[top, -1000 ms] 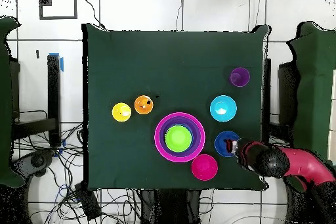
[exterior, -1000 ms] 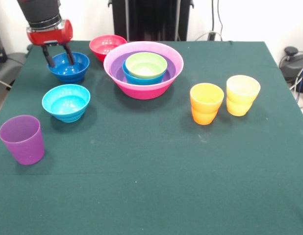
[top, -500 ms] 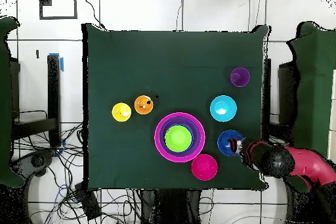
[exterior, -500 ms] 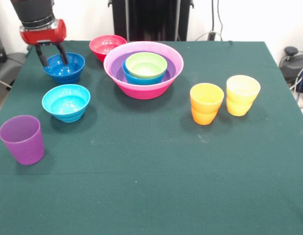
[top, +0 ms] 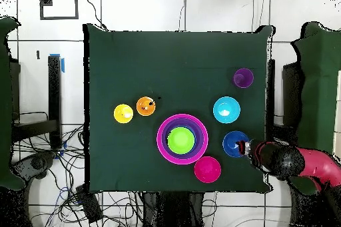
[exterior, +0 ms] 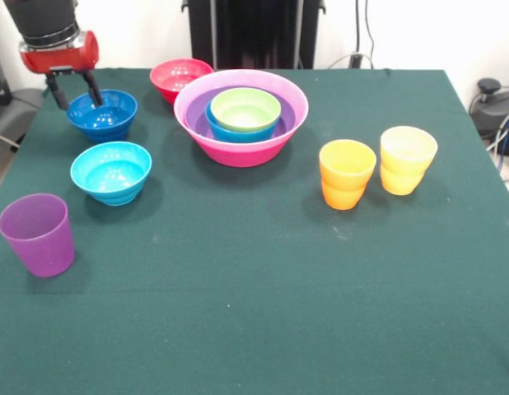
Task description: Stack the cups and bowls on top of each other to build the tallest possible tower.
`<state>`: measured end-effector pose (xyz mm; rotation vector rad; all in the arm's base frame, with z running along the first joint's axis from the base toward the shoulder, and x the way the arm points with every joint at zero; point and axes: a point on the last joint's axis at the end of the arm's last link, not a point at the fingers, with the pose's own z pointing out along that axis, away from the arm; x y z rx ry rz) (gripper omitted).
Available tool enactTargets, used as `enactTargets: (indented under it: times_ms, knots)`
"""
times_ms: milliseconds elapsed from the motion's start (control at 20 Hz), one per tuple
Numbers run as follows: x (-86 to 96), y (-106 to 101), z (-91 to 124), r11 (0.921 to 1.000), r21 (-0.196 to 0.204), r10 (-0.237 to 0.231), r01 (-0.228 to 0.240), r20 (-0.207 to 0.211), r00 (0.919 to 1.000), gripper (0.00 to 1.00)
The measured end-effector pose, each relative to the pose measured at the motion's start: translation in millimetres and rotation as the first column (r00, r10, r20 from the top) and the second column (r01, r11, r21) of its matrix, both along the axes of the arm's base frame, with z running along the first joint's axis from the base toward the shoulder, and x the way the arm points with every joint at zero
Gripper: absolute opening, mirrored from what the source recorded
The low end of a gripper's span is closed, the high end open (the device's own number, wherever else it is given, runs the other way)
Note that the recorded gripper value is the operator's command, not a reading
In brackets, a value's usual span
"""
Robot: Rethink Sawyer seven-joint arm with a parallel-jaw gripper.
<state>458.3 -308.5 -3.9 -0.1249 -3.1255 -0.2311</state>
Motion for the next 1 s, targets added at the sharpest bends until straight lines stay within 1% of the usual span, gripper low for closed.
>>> enactTargets:
  times_ms: [350,1000]
  knots:
    - [2.1,-4.5,0.3,0.9998,-0.006,0.018,-0.018,0.008,0.9998,1.0]
    - [3.6,-5.3,-2.3,0.9999,-0.003,0.014,-0.014,0.01,0.9998,1.0]
